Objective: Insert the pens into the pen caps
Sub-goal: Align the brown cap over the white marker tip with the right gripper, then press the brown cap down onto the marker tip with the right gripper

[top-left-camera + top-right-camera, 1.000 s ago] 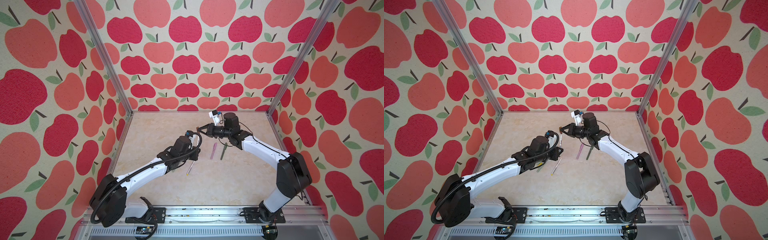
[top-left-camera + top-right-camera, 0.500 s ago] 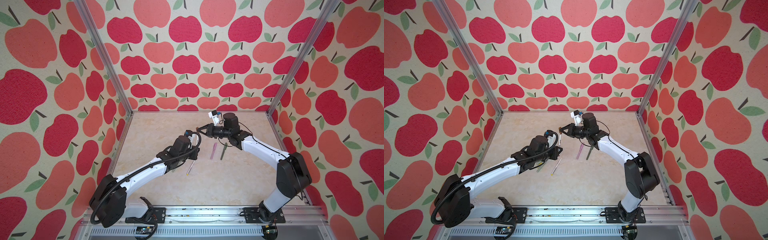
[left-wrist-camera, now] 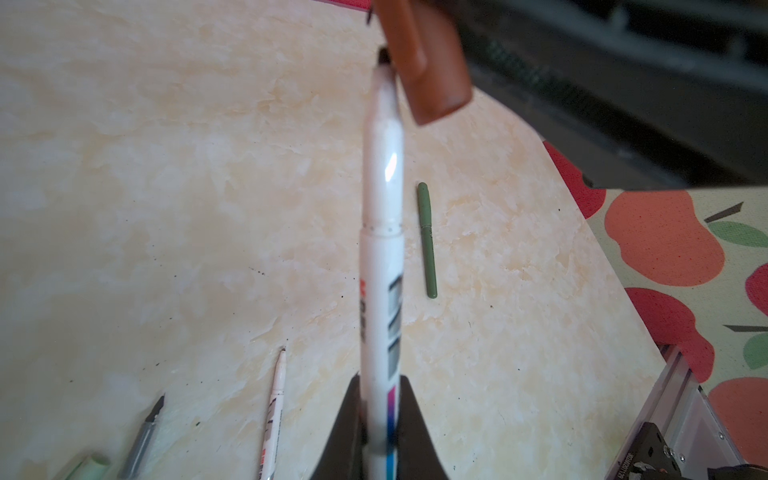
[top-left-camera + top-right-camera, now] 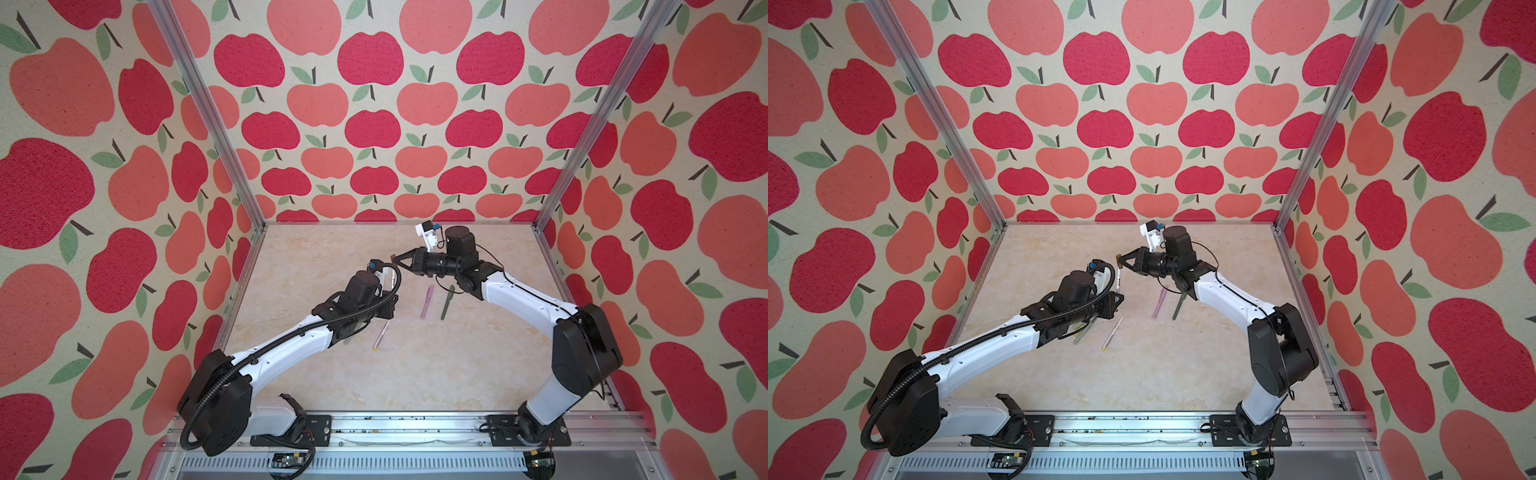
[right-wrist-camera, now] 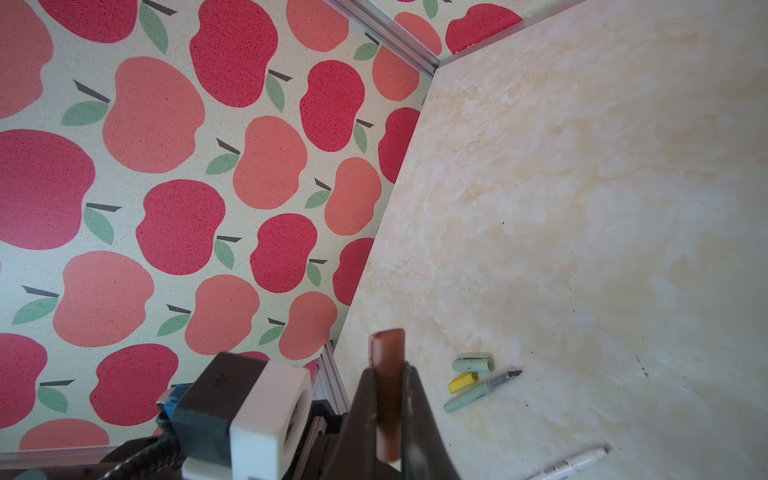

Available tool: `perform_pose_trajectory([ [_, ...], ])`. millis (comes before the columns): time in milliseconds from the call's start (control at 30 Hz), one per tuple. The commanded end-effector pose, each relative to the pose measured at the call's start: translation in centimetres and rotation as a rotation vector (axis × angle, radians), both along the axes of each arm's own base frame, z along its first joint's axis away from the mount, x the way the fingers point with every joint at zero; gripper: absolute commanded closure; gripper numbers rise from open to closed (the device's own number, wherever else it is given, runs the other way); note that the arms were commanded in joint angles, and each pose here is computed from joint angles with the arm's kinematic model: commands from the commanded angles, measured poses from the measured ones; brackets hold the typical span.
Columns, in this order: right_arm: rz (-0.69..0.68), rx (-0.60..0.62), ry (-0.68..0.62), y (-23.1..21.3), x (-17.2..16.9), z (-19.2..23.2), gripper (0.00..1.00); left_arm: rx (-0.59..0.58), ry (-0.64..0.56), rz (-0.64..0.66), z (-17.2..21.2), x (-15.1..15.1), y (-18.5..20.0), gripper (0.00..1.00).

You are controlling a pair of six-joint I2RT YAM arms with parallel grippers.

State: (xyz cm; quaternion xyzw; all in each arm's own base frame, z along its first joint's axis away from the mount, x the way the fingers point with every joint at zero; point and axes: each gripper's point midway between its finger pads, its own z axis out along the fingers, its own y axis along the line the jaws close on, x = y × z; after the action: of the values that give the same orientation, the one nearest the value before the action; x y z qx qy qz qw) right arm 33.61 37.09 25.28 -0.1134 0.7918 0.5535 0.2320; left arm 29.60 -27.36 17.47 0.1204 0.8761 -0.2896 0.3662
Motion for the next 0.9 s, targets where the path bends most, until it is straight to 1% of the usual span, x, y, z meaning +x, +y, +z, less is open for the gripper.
perform_pose_trajectory([
  [0, 0.001, 0.004, -0.031, 0.3, 0.7, 1.0, 1.0, -0.019, -0.012, 0.008, 0.7, 0.0, 0.1, 1.0],
  [233, -0.007, 0.002, -0.048, 0.5, 1.7, 1.5, 1.0, -0.022, -0.01, 0.0, 0.7, -0.2, 0.0, 1.0],
  [333, -0.007, -0.001, -0.04, 0.6, 1.9, 1.1, 1.0, -0.022, -0.013, 0.004, 0.7, -0.1, 0.1, 1.0],
  [600, -0.003, -0.011, -0.011, 0.6, 1.5, -0.3, 1.0, -0.026, -0.023, 0.01, 1.0, 0.0, 0.2, 1.0],
  [867, 0.003, -0.012, -0.011, 0.5, 1.0, -0.2, 1.0, -0.022, -0.02, 0.011, 0.8, 0.1, 0.2, 1.0],
])
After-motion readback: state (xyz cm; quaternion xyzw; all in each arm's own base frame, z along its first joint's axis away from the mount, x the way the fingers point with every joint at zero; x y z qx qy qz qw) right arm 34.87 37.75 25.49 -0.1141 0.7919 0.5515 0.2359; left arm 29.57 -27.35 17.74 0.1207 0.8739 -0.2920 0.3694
